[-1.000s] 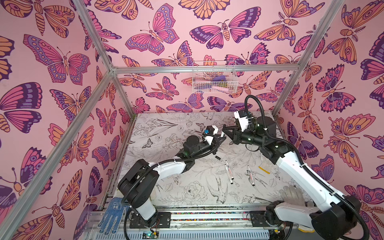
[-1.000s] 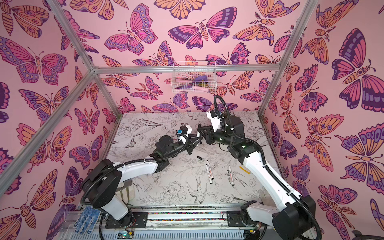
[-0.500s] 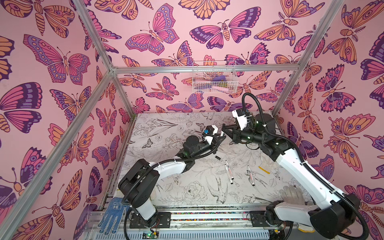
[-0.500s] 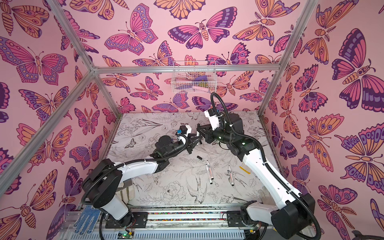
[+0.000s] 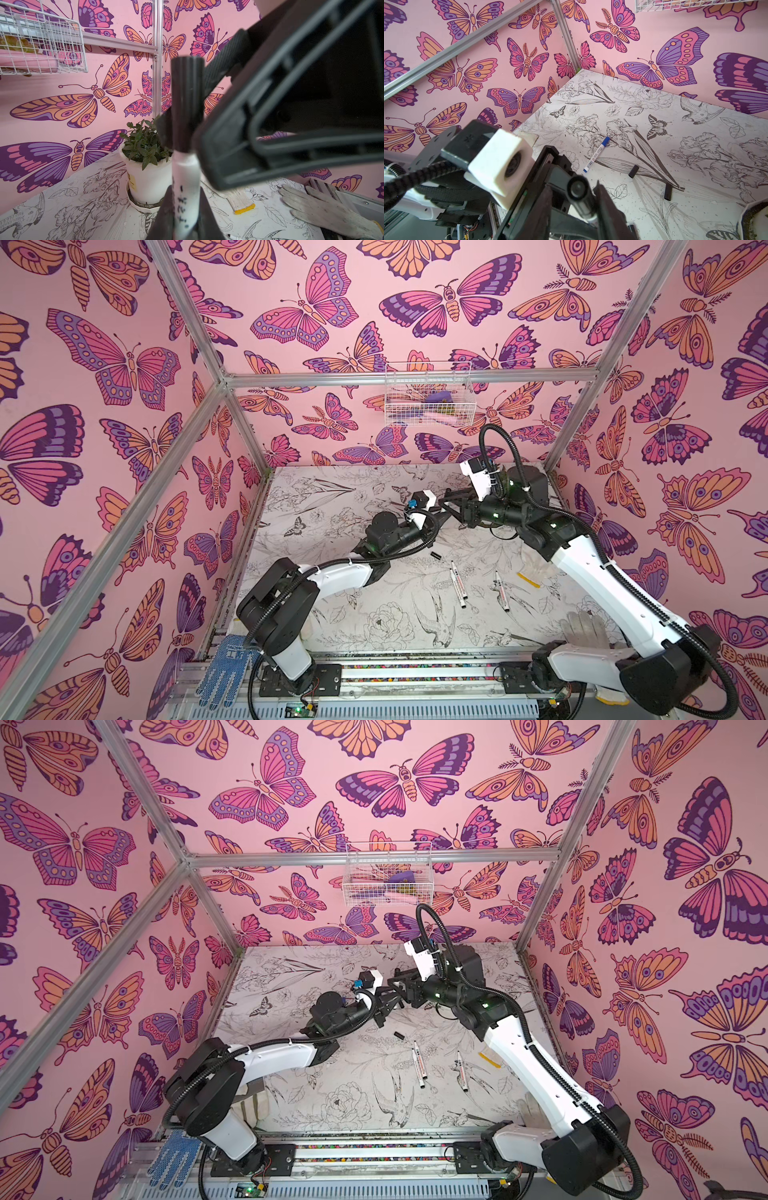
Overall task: Insert the pens into the pen caps
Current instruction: 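Press the black cap down onto the marker tip with the right gripper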
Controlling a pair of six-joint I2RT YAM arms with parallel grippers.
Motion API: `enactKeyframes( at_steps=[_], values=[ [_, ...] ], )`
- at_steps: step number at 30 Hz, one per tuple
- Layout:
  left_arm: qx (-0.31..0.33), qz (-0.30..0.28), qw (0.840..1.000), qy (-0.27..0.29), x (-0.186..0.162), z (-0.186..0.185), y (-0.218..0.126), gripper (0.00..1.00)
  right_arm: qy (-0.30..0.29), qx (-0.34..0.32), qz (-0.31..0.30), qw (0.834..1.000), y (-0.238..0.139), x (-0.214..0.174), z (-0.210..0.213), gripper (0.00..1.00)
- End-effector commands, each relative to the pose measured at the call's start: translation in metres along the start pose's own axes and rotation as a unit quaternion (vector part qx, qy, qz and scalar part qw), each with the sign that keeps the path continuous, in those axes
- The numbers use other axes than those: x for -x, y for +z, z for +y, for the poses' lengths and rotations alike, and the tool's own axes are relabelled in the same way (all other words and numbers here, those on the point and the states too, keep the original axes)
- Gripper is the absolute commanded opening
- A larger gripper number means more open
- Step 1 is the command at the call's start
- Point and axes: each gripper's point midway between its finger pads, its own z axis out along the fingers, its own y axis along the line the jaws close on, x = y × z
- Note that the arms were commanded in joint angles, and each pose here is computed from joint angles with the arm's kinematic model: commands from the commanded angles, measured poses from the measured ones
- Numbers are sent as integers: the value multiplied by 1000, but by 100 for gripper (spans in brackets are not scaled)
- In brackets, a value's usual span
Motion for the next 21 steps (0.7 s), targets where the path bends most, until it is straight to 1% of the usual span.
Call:
enactKeyframes(
  at_steps=[1,3,6,12,21],
  values=[
    [8,-23,1000,14,11,1,0,0,7,54,44,998,0,-19,29,44],
    [9,-24,1000,13,11,1,-1,0,6,37,39,999,-1,-16,24,47],
    [8,-24,1000,14,11,0,-1,0,6,19,30,999,-2,-13,19,49],
    [8,-22,1000,10,8,-1,-4,0,3,-17,12,1000,-2,0,6,48],
    [9,-21,1000,10,7,-1,-7,0,5,-32,-15,999,-1,16,-2,47]
  ],
)
